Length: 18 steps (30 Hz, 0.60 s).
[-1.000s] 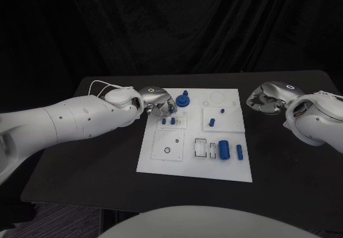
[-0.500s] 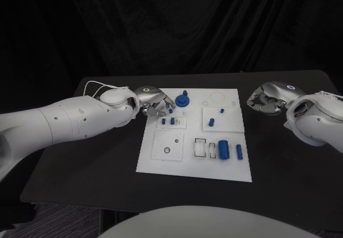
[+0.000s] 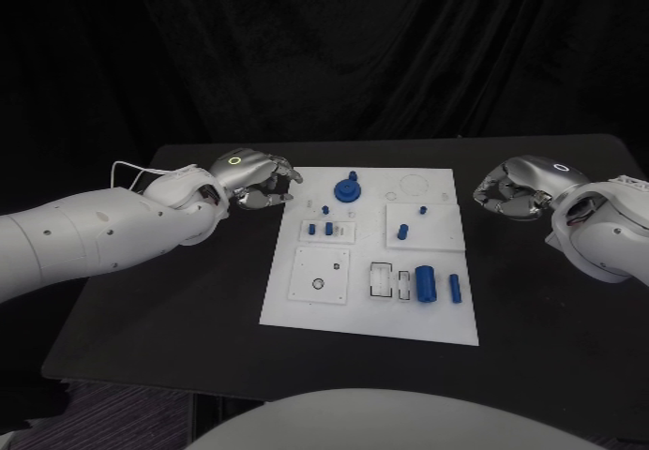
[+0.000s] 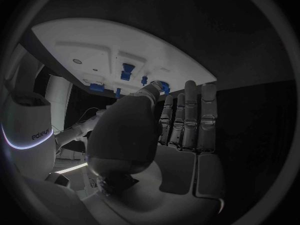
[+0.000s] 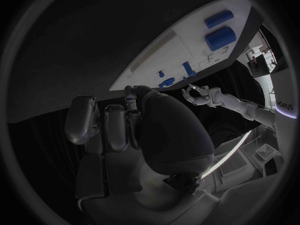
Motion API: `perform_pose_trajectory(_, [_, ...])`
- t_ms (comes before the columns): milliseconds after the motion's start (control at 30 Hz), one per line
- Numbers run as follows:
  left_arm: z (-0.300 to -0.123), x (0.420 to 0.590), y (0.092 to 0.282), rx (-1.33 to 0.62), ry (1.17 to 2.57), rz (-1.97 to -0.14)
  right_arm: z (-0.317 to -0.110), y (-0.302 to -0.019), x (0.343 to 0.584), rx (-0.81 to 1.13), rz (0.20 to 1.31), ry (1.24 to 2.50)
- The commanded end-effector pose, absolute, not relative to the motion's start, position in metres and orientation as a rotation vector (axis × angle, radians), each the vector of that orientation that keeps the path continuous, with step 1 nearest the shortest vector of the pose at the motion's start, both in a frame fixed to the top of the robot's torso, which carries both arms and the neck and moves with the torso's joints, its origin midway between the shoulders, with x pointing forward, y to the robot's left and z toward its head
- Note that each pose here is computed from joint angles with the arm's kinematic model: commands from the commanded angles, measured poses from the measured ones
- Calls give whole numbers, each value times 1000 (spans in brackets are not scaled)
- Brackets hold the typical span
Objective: Assemble the parts on the task board
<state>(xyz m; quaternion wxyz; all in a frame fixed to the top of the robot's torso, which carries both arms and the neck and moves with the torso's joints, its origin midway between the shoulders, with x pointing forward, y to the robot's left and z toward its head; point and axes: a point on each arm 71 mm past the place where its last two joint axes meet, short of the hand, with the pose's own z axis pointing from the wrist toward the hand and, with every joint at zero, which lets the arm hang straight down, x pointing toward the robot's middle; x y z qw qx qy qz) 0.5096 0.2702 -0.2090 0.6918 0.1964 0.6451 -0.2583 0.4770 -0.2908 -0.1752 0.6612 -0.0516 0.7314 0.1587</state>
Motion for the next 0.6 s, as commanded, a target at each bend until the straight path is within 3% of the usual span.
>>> perform_pose_trajectory(33, [-195, 498, 278, 295, 1302, -739, -157, -286, 480, -112, 376, 1581])
perform_pose_trajectory(167, [-192, 492, 289, 124, 1328, -881, -143, -278, 484, -145, 403, 1551])
perform_pose_trajectory(367, [-198, 488, 301, -316, 1391, -1215, -129, -256, 491, -237, 447, 1557])
perform_pose_trajectory(600, [-214, 482, 297, -603, 1367, -1497, -129, -238, 493, -322, 479, 1554])
